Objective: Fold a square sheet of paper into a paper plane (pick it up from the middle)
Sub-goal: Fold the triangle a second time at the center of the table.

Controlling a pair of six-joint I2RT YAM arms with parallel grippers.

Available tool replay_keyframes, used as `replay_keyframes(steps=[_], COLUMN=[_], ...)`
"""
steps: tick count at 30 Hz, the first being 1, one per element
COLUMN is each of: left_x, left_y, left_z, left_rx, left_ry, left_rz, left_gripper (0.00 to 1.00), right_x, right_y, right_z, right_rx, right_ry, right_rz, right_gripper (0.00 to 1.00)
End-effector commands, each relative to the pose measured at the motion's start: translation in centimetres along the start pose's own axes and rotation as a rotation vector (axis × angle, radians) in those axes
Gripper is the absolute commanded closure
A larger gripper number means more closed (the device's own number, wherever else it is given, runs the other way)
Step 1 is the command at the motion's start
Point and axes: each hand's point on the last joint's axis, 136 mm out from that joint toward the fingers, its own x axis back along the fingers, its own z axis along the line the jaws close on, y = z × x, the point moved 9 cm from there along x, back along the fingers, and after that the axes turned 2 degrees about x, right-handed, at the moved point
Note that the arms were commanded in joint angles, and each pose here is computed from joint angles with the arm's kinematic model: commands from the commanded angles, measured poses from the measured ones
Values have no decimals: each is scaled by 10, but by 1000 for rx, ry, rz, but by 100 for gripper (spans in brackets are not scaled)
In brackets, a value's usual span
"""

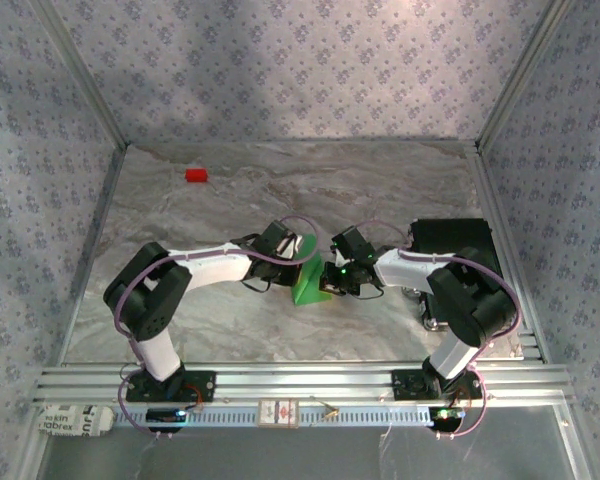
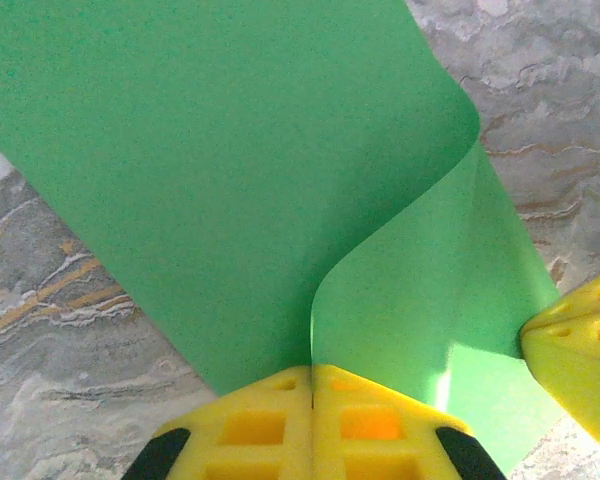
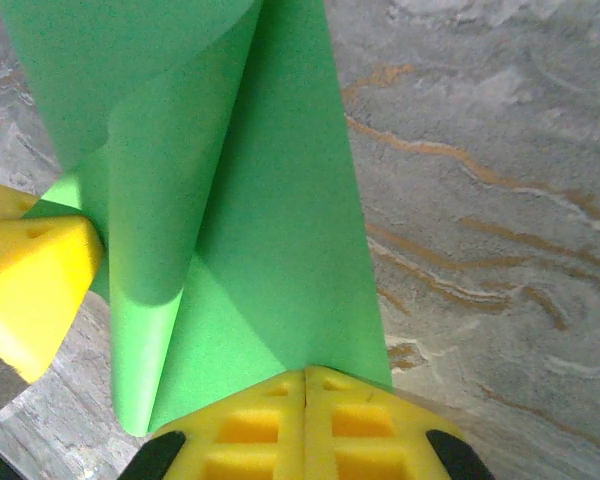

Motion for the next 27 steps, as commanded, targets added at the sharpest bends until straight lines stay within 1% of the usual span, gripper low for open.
replay_keyframes(steps=[1,10,27], left_x=[-1,-1,-8], left_y=[3,7,6], left_z=[3,2,3], left_rx=[-4,-25,-30], left_ry=[28,26,17], left_rz=[6,-11,7], left_gripper=[95,94,93], right_x=[-3,-3,-4], right_y=[-3,-4,-4], right_z=[-10,-11,-11], right_rx=[-10,-10,-10], right_ry=[-61,-61,-58], right_rz=[25,28,32], right_gripper=[100,100,100])
